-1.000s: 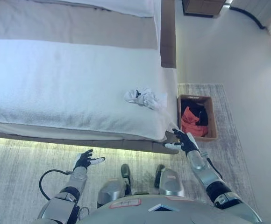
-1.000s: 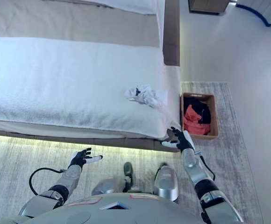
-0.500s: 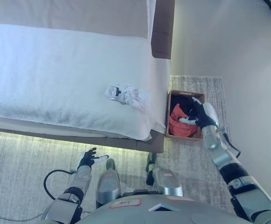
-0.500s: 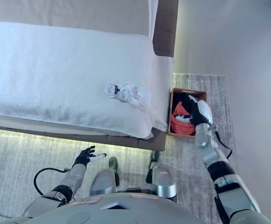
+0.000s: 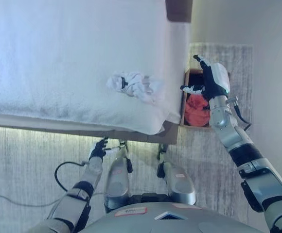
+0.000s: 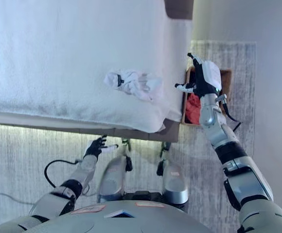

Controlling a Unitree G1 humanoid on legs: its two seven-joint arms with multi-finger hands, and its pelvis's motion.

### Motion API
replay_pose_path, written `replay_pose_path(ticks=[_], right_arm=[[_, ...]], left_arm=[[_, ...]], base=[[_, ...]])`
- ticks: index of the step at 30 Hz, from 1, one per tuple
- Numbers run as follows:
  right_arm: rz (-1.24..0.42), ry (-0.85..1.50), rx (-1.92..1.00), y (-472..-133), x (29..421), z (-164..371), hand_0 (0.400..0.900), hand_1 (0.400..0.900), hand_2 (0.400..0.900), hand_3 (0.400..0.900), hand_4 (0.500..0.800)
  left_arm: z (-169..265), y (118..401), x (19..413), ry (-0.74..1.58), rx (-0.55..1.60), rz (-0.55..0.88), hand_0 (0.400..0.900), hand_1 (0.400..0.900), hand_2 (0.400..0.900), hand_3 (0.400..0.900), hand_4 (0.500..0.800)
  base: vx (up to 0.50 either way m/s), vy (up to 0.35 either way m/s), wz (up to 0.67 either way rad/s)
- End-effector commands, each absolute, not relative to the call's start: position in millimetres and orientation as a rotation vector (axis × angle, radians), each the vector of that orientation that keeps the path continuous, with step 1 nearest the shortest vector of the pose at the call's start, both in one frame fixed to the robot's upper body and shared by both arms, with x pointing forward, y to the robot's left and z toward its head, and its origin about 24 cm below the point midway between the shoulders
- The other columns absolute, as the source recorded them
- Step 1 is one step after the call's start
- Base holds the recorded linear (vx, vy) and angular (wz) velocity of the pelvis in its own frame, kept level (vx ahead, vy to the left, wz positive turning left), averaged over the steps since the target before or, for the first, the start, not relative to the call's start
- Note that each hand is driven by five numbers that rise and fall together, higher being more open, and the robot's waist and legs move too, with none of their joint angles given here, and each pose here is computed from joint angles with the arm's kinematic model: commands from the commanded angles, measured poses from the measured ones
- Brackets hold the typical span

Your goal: Put the clothes on the bed into the basket.

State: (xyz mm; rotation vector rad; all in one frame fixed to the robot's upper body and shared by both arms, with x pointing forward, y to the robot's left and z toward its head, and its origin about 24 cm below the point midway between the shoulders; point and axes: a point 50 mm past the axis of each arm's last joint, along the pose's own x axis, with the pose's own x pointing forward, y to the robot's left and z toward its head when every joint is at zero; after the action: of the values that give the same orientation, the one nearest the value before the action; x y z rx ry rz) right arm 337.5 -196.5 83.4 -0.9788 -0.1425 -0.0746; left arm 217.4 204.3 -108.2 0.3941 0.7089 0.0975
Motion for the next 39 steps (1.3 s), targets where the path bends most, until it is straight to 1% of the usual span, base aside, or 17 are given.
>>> replay_pose_path(ticks=[1, 6, 8, 10, 13, 17, 18, 22, 23, 26, 37, 38, 39], right_arm=[[-0.134, -0.470, -0.951, -164.7, 362.1, 163.6, 0.900, 0.900, 0.900, 0.900, 0.800], [-0.109, -0.520, -0.954, -152.8, 372.4, 187.7, 0.900, 0.900, 0.900, 0.900, 0.800], [-0.108, -0.523, -0.959, -152.4, 374.5, 191.6, 0.900, 0.900, 0.900, 0.900, 0.800], [-0.076, -0.551, -0.971, -143.7, 379.8, 208.0, 0.900, 0.900, 0.900, 0.900, 0.800], [-0.064, -0.554, -0.977, -141.4, 382.4, 213.7, 0.900, 0.900, 0.900, 0.900, 0.800], [-0.033, -0.462, -1.001, -140.5, 398.6, 224.4, 0.900, 0.900, 0.900, 0.900, 0.800], [-0.022, -0.405, -0.988, -140.7, 405.0, 222.1, 0.900, 0.900, 0.900, 0.900, 0.800], [0.032, -0.325, -1.044, -137.3, 410.6, 211.8, 0.900, 0.900, 0.900, 0.900, 0.800], [0.096, -0.310, -1.077, -130.2, 409.9, 207.4, 0.900, 0.900, 0.900, 0.900, 0.800], [0.169, -0.275, -1.102, -125.4, 408.3, 196.7, 0.900, 0.900, 0.900, 0.900, 0.800], [0.268, -0.178, -1.191, -122.9, 410.0, 178.0, 0.900, 0.900, 0.900, 0.900, 0.800], [0.303, -0.169, -1.203, -120.2, 408.4, 174.0, 0.900, 0.900, 0.900, 0.900, 0.800], [0.372, -0.173, -1.210, -113.4, 404.4, 171.3, 0.900, 0.900, 0.900, 0.900, 0.800]], left_arm=[[-98.9, 223.3, 222.6, 0.656, 0.442, 0.159, 0.900, 0.900, 0.900, 0.900, 0.800], [-87.7, 225.8, 236.5, 0.601, 0.430, 0.182, 0.900, 0.900, 0.900, 0.900, 0.800], [-86.7, 226.1, 238.1, 0.599, 0.429, 0.184, 0.900, 0.900, 0.900, 0.900, 0.800], [-84.2, 228.3, 241.8, 0.595, 0.434, 0.185, 0.900, 0.900, 0.900, 0.900, 0.800], [-82.7, 229.3, 243.6, 0.590, 0.432, 0.189, 0.900, 0.900, 0.900, 0.900, 0.800], [-76.4, 235.7, 251.5, 0.583, 0.429, 0.202, 0.900, 0.900, 0.900, 0.900, 0.800], [-74.8, 237.2, 254.7, 0.589, 0.431, 0.198, 0.900, 0.900, 0.900, 0.900, 0.800], [-72.9, 237.8, 259.3, 0.598, 0.436, 0.188, 0.900, 0.900, 0.900, 0.900, 0.800], [-70.8, 239.7, 261.2, 0.593, 0.442, 0.185, 0.900, 0.900, 0.900, 0.900, 0.800], [-70.2, 241.9, 260.8, 0.589, 0.450, 0.181, 0.900, 0.900, 0.900, 0.900, 0.800], [-59.9, 241.1, 273.0, 0.546, 0.450, 0.171, 0.900, 0.900, 0.900, 0.900, 0.800], [-59.9, 241.3, 272.9, 0.546, 0.449, 0.169, 0.900, 0.900, 0.900, 0.900, 0.800], [-61.0, 242.4, 271.1, 0.549, 0.446, 0.164, 0.900, 0.900, 0.900, 0.900, 0.800]], base=[[-0.008, 0.034, 0.02], [-0.011, -0.003, 0.16], [0.000, -0.004, 0.21], [0.007, -0.004, 0.24], [0.003, -0.003, 0.16], [0.007, -0.025, 0.16], [0.019, -0.023, 0.14], [0.031, -0.030, 0.12], [0.033, -0.030, 0.09], [0.036, -0.030, 0.09], [0.004, -0.003, 0.01], [0.014, -0.021, 0.10], [0.017, -0.028, 0.13]])
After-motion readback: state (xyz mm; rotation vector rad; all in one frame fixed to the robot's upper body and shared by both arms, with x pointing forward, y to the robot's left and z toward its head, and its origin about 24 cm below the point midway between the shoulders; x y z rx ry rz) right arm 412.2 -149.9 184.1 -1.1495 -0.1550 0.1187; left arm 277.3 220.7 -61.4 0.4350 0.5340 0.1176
